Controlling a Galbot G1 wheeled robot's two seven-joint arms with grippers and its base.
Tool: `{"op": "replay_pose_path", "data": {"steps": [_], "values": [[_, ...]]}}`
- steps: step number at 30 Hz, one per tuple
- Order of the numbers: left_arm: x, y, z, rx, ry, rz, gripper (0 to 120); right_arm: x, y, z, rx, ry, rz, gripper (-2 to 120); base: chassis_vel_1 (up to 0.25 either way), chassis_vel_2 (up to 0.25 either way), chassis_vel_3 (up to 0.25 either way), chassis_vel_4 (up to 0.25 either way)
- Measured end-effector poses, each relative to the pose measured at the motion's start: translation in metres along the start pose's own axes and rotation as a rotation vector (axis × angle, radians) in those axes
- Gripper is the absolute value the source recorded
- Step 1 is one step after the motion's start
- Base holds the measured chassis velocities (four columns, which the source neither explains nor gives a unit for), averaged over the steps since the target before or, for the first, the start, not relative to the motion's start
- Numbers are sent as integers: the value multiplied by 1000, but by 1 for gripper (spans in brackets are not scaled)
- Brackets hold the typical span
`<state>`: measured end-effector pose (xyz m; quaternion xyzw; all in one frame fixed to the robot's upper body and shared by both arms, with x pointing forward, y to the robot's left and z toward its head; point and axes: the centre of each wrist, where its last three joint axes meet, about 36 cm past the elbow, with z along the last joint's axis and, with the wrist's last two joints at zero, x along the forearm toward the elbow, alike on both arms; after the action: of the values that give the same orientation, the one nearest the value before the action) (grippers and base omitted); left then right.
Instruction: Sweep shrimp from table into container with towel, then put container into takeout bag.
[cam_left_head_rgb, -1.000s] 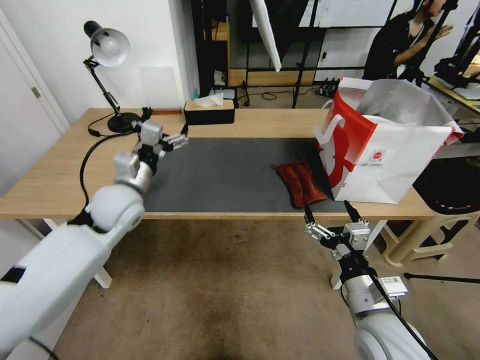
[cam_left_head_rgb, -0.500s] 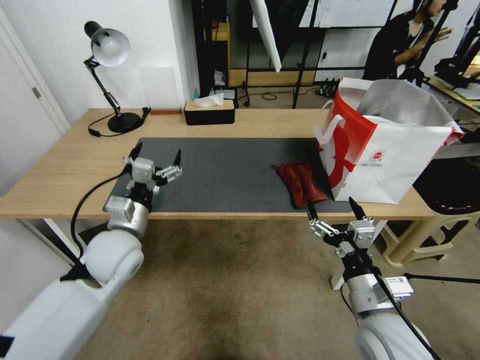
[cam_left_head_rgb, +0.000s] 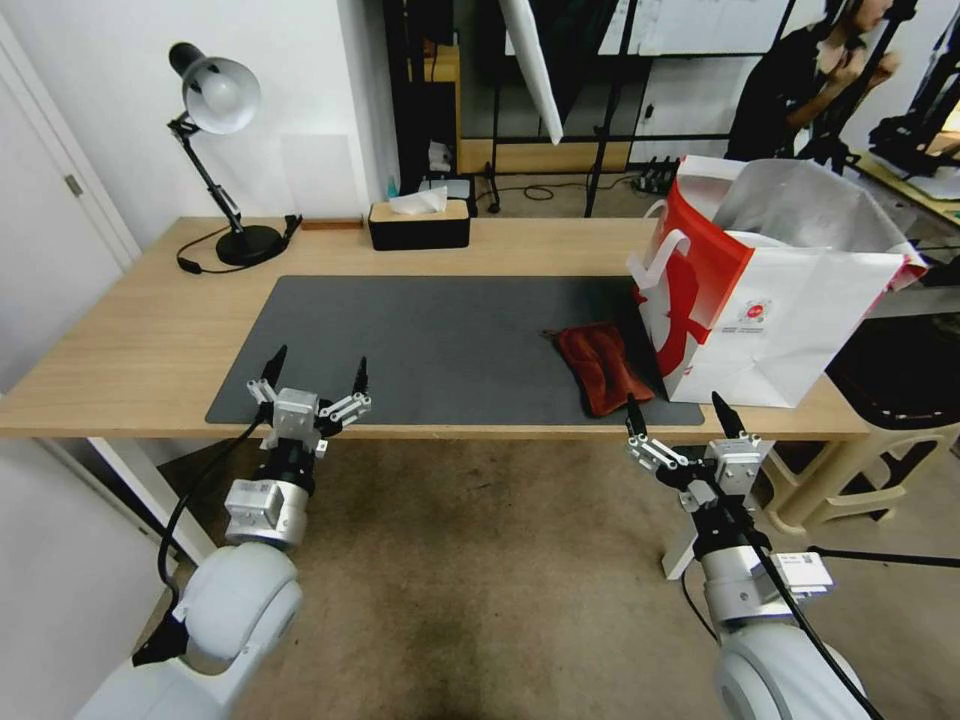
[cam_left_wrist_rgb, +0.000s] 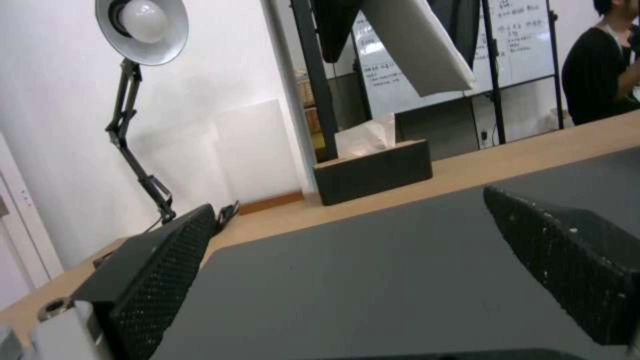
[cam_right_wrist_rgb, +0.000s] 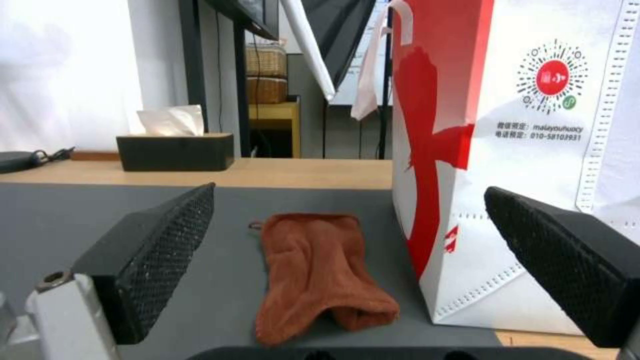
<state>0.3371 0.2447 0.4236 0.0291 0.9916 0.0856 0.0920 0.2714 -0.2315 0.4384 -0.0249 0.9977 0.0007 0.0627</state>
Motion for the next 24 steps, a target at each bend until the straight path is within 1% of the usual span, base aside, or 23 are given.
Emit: {"op": "replay_pose_path", "data": {"steps": [1, 3, 4, 6, 7, 24], "values": [[4, -2, 7, -1, 2, -4, 100, 0, 0, 2, 5, -1, 1, 100, 0, 0, 0, 0], [7, -5, 11, 3, 2, -10, 100, -1, -1, 4, 9, -3, 3, 100, 0, 0, 0, 0], [7, -5, 11, 3, 2, -10, 100, -1, -1, 4, 9, -3, 3, 100, 0, 0, 0, 0], [12, -10, 18, 9, 13, -16, 100, -2, -1, 8, 19, -2, 7, 100, 0, 0, 0, 0], [13, -12, 19, 10, 15, -17, 100, -3, -1, 9, 24, 0, 7, 100, 0, 0, 0, 0], [12, -12, 20, 11, 17, -17, 100, -3, -1, 9, 25, -1, 9, 100, 0, 0, 0, 0]]}}
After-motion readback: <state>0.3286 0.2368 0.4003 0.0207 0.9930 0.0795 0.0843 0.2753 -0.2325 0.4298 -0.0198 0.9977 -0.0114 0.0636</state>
